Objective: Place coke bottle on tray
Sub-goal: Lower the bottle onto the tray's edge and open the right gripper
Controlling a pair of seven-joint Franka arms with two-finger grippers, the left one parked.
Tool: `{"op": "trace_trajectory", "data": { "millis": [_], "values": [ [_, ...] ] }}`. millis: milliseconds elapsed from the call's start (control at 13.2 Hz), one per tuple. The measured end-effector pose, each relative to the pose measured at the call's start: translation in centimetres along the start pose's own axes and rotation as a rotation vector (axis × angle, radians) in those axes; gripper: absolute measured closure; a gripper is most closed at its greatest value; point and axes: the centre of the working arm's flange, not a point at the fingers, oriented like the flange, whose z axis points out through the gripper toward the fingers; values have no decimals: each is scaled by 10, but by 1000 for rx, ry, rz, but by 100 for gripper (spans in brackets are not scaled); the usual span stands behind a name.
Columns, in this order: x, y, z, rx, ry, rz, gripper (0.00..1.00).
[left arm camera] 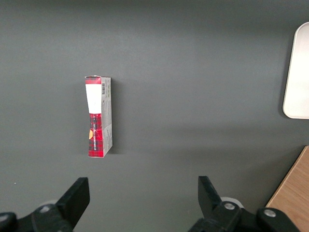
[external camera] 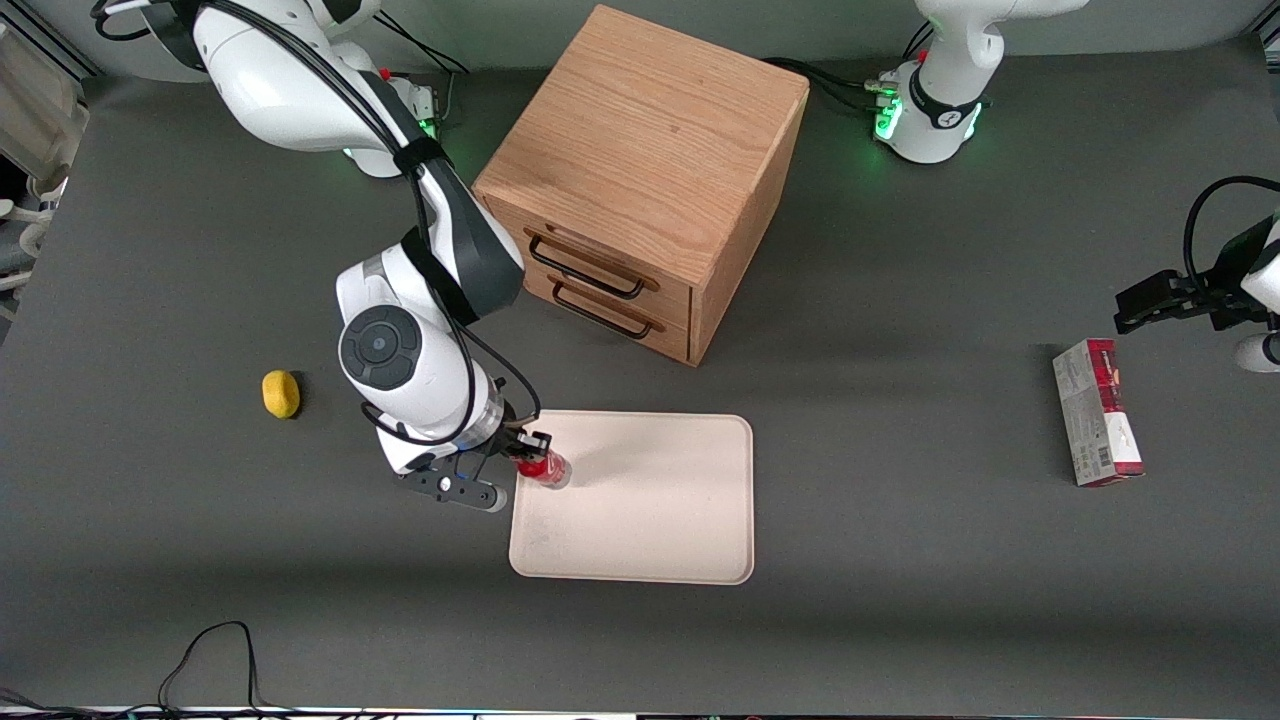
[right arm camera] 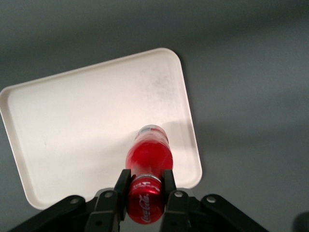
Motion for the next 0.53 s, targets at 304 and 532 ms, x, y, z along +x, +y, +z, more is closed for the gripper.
{"op": "trace_trajectory", "data": {
  "millis": [304,532],
  "values": [
    [34,12,13,8,45,37,68],
    [55,13,28,18,67,53,68]
  ]
}}
